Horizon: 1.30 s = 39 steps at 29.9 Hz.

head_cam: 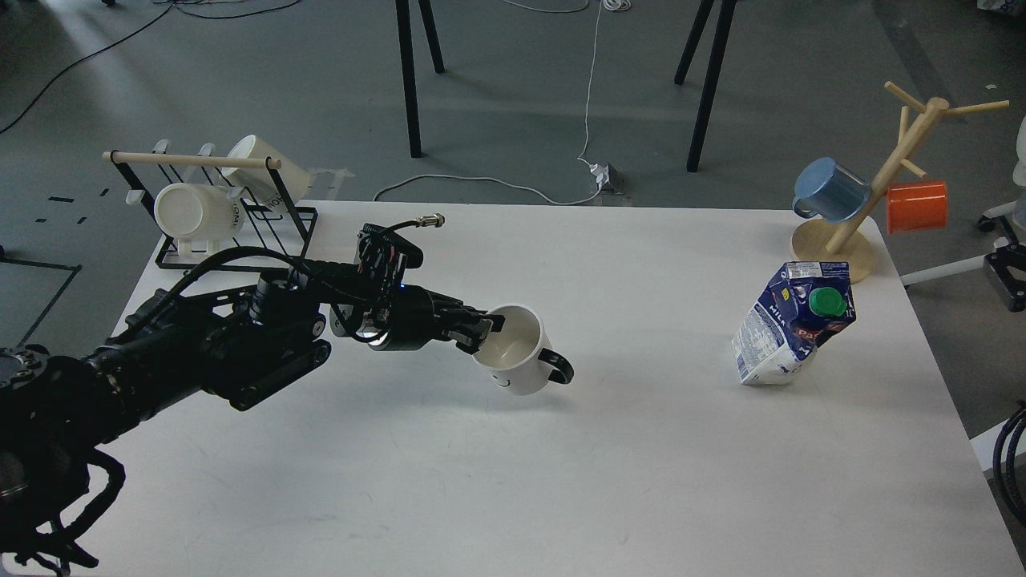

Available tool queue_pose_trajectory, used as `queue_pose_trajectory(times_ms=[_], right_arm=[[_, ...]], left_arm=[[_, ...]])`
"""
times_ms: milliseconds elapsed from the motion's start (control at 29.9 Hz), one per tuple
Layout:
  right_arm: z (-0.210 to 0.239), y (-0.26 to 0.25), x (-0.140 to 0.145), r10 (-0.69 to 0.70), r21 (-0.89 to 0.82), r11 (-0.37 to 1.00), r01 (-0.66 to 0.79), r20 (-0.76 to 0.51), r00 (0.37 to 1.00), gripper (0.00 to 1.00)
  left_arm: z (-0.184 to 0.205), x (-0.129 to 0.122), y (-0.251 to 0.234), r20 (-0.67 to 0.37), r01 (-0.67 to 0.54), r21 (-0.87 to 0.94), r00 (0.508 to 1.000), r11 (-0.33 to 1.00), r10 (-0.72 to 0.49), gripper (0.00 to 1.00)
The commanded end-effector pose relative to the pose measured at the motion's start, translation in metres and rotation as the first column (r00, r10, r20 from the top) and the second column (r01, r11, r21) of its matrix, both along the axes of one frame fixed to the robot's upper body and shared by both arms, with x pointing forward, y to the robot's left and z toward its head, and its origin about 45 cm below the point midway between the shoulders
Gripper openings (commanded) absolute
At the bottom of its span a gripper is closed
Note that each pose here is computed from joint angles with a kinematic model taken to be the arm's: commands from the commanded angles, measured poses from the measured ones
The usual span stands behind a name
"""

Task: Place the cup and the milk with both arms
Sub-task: 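Carry the white mug with the left gripper toward the table center, then release the mug and withdraw the left gripper toward the rack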

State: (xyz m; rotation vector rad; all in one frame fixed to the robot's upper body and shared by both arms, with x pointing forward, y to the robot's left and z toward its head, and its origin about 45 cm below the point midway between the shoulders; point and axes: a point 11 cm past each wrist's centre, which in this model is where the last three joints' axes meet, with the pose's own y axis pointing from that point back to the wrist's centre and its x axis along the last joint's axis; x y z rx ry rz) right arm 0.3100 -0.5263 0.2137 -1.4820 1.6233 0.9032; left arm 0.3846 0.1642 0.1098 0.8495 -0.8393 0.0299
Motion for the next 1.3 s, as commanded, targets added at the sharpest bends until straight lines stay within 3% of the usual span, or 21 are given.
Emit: queue_pose_trajectory(times_ms=[0,268,435,602,702,803,970,1070,1271], right_arm=[[0.000,0.000,-0.001,0.000,-0.001,1.000,0.000,-0.002,1.000,0.98],[0.000,0.000,-0.001,0.002,-0.002,1.000,-0.002,-0.004,1.000,0.98],[0.000,0.000,-0.001,0.003,-0.002,1.000,-0.003,-0.005,1.000,0.98],[0.000,-0.001,-0.001,0.003,-0.004,1.000,-0.003,-0.006,1.000,0.98],[-0.001,-0.001,-0.002,0.002,-0.005,1.000,-0.002,-0.009,1.000,0.98],[0.000,-0.004,-0.004,-0.001,-0.003,1.000,0.001,-0.011,1.000,0.98],[0.010,-0.025,-0.020,0.000,-0.035,0.999,-0.002,-0.056,0.998,0.99],[-0.010,-0.031,-0.047,-0.017,0.030,0.999,0.021,-0.124,0.992,0.99],[-0.060,0.011,-0.105,0.069,0.196,0.980,-0.019,-0.252,0.965,0.99]], left_arm=[[-0.005,-0.005,0.000,-0.022,0.000,0.004,1.000,1.000,0.000,0.07],[-0.013,-0.013,0.006,-0.055,-0.018,-0.005,0.998,1.000,0.018,0.12],[-0.013,-0.017,0.006,-0.080,-0.033,-0.031,0.996,0.999,0.031,0.26],[-0.004,-0.018,0.004,-0.161,-0.111,-0.129,0.983,0.985,0.090,0.59],[0.003,-0.014,0.004,-0.186,-0.163,-0.184,0.974,0.969,0.128,0.87],[0.020,0.000,0.020,-0.217,-0.268,-0.258,0.952,0.928,0.215,0.93],[0.057,0.021,0.076,-0.405,-0.519,-0.417,0.841,0.746,0.359,0.94],[0.071,0.024,0.122,-0.536,-0.677,-0.540,0.734,0.499,0.417,0.95],[0.075,0.009,0.205,-0.674,-0.789,-0.608,0.572,0.089,0.468,0.96]])
